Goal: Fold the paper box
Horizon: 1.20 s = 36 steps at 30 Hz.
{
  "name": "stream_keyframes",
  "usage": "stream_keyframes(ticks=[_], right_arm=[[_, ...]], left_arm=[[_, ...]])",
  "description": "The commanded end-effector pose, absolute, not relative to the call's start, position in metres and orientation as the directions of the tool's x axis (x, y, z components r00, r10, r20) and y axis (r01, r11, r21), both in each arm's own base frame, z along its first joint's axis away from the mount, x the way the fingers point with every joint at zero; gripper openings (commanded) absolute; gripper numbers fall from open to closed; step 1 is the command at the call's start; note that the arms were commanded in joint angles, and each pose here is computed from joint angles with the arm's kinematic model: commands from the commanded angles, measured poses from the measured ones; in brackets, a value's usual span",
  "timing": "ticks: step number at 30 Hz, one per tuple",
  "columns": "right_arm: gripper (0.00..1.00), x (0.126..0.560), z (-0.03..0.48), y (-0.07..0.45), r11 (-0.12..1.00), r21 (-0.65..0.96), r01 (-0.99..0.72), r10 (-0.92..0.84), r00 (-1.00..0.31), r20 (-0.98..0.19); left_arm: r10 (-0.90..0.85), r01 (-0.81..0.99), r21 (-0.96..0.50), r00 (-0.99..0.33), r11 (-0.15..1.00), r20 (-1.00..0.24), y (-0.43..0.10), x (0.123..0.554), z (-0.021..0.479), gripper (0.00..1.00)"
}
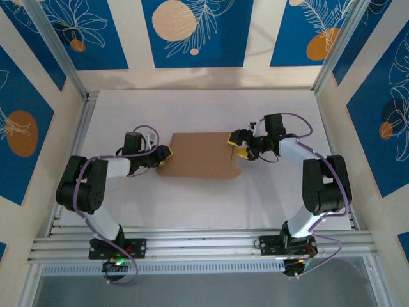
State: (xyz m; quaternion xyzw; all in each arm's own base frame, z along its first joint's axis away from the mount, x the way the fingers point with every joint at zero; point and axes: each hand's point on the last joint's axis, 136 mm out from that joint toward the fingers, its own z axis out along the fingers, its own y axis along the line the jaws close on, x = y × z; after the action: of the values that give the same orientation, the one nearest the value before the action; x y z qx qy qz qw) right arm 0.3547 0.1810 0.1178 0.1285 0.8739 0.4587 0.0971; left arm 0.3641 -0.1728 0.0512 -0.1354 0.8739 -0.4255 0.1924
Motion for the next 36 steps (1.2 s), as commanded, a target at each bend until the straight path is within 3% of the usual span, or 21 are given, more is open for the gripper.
stream_keyframes(ticks=[1,13,18,23,28,32,36], right_arm=[[0.81,0.339,0.117,0.178,0.591,0.795,0.139,0.297,-0.953,-0.054],[0.95,0.338,0.098,0.147,0.700,0.699,0.145,0.359,-0.918,-0.170],[0.96,0.339,0.082,0.152,0.652,0.736,0.185,0.366,-0.926,-0.091],[0.97,0.344,0.093,0.185,0.465,0.881,0.090,0.279,-0.959,-0.049],[0.83,0.340,0.105,0.209,0.366,0.930,0.030,0.198,-0.979,-0.046],[0.54,0.341,0.107,0.202,0.377,0.925,0.052,0.238,-0.970,-0.042],[0.34,0.347,0.124,0.188,0.353,0.933,0.063,0.281,-0.959,-0.041]], left_arm=[[-0.372,-0.326,-0.640,-0.926,0.695,0.068,-0.163,0.290,-0.030,0.34],[-0.370,-0.326,-0.640,-0.926,0.696,0.069,-0.163,0.290,-0.030,0.33],[-0.370,-0.326,-0.640,-0.926,0.696,0.070,-0.163,0.289,-0.031,0.33],[-0.369,-0.327,-0.638,-0.927,0.697,0.071,-0.163,0.288,-0.032,0.33],[-0.371,-0.327,-0.646,-0.926,0.690,0.072,-0.164,0.290,-0.030,0.33],[-0.381,-0.322,-0.672,-0.922,0.666,0.065,-0.168,0.294,-0.018,0.33],[-0.380,-0.283,-0.714,-0.925,0.640,0.026,-0.172,0.304,0.018,0.40]])
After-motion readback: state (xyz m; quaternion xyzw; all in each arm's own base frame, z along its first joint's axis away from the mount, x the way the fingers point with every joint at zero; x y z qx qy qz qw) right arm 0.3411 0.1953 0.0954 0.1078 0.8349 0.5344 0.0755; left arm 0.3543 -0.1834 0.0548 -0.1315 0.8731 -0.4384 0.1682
